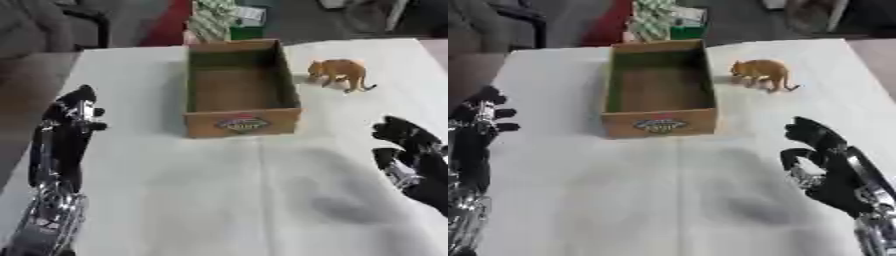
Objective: Pick up objects on the table and place them in the box.
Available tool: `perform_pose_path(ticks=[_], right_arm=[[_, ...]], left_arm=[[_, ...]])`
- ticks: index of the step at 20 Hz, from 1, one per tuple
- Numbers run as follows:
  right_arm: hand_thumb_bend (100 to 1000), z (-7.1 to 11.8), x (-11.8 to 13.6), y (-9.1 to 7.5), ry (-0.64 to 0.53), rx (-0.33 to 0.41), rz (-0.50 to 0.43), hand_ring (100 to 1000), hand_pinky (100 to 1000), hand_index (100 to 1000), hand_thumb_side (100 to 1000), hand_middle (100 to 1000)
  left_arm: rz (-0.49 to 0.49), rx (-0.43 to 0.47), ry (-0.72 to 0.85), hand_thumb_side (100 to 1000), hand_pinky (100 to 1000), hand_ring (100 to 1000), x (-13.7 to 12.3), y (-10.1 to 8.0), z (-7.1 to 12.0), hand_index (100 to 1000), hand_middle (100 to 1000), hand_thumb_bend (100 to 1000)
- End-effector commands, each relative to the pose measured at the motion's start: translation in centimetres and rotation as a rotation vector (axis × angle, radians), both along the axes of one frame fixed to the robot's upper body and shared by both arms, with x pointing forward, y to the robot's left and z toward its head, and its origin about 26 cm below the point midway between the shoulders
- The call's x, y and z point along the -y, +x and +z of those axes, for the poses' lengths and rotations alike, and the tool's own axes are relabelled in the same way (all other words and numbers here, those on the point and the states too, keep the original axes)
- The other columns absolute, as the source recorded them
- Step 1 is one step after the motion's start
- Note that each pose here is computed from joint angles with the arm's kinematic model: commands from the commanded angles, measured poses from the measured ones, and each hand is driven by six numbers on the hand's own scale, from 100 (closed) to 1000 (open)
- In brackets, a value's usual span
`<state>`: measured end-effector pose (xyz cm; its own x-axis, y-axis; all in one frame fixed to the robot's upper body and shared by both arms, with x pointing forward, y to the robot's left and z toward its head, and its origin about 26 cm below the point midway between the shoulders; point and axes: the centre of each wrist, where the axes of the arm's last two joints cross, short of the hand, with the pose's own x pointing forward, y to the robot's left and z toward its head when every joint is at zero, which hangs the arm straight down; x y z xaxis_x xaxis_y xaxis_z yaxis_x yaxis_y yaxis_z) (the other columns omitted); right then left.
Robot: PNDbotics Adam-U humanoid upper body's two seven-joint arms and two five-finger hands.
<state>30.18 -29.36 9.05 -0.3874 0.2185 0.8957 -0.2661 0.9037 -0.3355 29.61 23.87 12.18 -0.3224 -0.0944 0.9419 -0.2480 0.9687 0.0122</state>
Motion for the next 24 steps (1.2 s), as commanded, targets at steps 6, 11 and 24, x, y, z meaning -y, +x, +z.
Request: perform_pose_path(ticks=[6, 11, 24], right_arm=[[236, 1.1, 0.3, 0.1, -0.008, 0.034, 0.002, 890, 774, 937, 248, 834], [234, 1.6, 0.6, 0.2, -0.028, 0.052, 0.009, 891, 775, 937, 239, 835], [250, 11.6, 4.6, 2.3, -0.092, 0.364, -0.022, 885, 783, 931, 100, 834]], left_arm=[[-0.005, 0.031, 0.007, 591, 563, 645, 0.0, 0.0, 0.8, 743, 658, 274], [-0.007, 0.028, 0.009, 596, 562, 646, 0.0, 0.0, 0.7, 743, 659, 272], [-0.041, 0.025, 0.021, 601, 561, 648, 0.4, -0.1, 0.8, 743, 659, 276]])
